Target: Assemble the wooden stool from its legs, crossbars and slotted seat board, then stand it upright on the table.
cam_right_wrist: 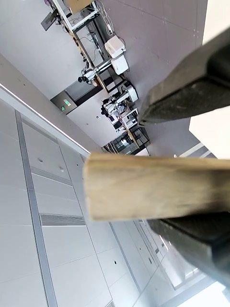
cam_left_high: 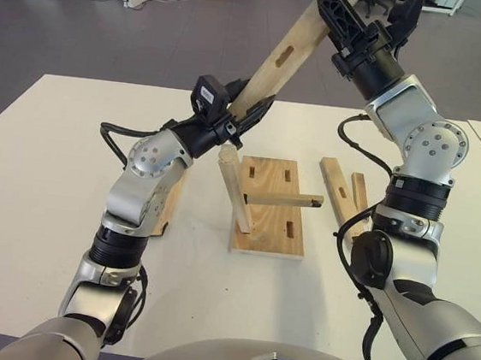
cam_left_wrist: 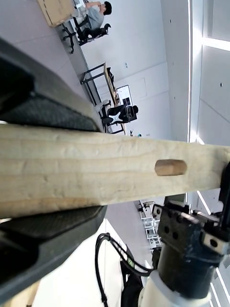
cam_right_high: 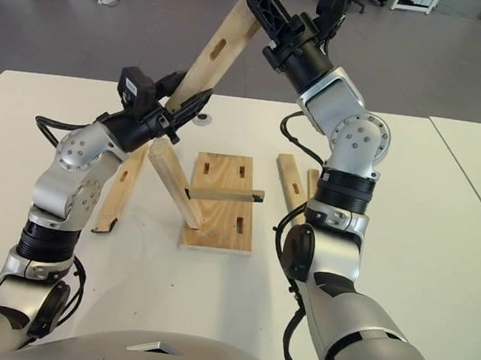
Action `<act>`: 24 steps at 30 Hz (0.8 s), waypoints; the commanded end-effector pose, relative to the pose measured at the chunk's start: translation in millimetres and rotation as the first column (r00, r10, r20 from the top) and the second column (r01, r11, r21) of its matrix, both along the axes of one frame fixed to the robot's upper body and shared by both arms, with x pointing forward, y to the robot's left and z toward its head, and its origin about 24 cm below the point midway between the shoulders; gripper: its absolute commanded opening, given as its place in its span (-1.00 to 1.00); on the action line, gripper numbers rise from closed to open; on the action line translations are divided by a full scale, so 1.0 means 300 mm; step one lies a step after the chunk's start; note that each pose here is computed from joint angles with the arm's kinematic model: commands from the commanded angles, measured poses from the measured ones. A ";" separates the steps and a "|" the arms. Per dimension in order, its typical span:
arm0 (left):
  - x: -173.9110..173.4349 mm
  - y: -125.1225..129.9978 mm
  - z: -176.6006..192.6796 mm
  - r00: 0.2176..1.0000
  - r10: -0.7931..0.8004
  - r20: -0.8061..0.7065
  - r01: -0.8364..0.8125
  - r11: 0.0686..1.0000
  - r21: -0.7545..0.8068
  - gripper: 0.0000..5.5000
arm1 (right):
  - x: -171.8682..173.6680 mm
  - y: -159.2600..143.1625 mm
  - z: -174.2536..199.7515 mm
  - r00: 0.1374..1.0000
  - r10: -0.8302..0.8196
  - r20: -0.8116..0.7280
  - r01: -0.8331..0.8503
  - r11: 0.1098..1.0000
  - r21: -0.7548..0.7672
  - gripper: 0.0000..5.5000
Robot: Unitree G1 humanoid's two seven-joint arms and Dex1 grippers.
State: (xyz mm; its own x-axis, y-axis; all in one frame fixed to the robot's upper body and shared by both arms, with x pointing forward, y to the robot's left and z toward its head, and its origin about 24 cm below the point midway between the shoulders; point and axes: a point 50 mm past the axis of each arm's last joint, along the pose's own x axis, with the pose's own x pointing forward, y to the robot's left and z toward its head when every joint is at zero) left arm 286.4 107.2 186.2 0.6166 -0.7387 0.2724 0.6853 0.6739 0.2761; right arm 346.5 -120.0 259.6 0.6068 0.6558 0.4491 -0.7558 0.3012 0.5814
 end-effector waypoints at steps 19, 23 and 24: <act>-0.048 0.178 0.010 0.959 0.273 0.081 -0.276 0.961 0.030 0.56 | -0.462 -0.361 -0.415 0.773 -0.475 -0.421 0.375 0.877 -0.300 -0.64; -0.051 0.141 0.026 0.963 0.259 0.076 -0.260 0.966 -0.006 0.56 | -0.433 -0.370 -0.415 0.712 -0.559 -0.425 0.423 0.824 -0.377 -0.64; -0.052 0.134 0.027 0.964 0.255 0.077 -0.255 0.967 -0.004 0.56 | -0.434 -0.373 -0.421 0.699 -0.578 -0.420 0.424 0.809 -0.407 -0.64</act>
